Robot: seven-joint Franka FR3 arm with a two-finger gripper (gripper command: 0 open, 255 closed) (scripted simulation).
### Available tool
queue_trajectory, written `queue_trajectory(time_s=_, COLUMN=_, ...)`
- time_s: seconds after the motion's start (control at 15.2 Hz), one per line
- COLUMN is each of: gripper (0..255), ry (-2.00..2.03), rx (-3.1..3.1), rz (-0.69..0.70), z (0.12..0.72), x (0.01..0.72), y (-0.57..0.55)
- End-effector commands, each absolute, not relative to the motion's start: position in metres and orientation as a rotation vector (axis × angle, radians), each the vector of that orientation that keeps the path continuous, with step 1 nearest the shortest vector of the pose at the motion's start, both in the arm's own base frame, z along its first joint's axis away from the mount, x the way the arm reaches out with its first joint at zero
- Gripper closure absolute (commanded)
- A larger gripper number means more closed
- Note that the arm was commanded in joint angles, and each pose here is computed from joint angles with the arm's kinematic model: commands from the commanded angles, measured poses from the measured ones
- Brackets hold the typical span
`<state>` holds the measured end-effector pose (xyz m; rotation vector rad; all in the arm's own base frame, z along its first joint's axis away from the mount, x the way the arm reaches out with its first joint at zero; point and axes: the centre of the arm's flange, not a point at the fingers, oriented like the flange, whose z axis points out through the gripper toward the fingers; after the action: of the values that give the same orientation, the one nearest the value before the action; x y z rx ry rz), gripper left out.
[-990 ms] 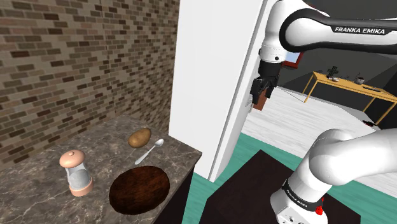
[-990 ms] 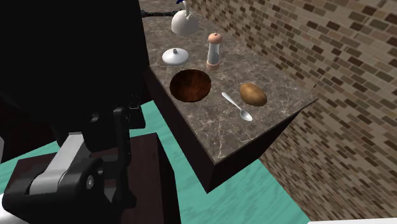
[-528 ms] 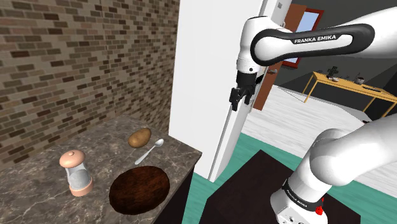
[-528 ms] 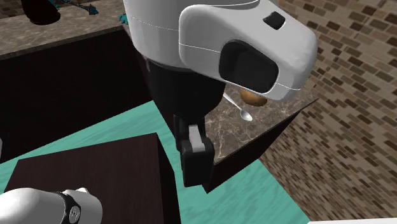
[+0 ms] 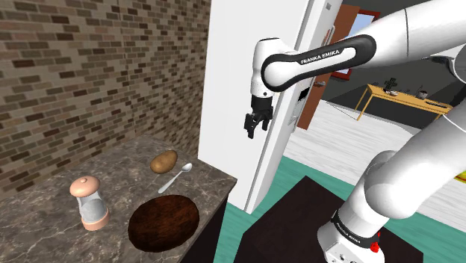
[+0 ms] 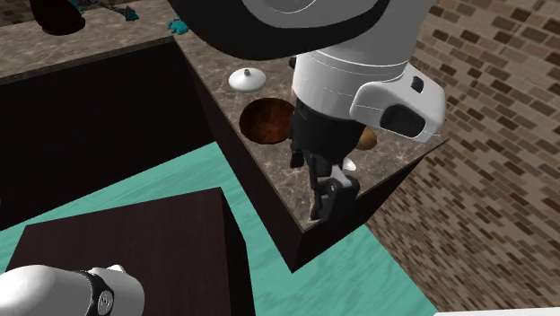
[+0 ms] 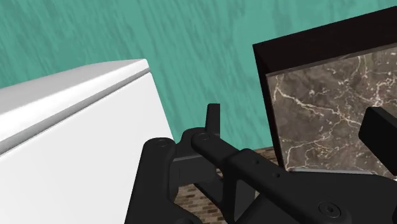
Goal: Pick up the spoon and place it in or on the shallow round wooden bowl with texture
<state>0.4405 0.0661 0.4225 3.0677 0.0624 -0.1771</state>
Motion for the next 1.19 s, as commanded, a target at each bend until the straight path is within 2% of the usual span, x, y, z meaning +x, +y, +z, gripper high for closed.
queue_trajectory(time_s=0.0, gripper=0, ry=0.091, rx=3.074, rz=-0.182, z=0.405, x=0.459, y=0.077)
queue_trajectory(time_s=1.12, gripper=0, ry=0.338, rx=3.107, rz=-0.231, z=0.265, x=0.6, y=0.18)
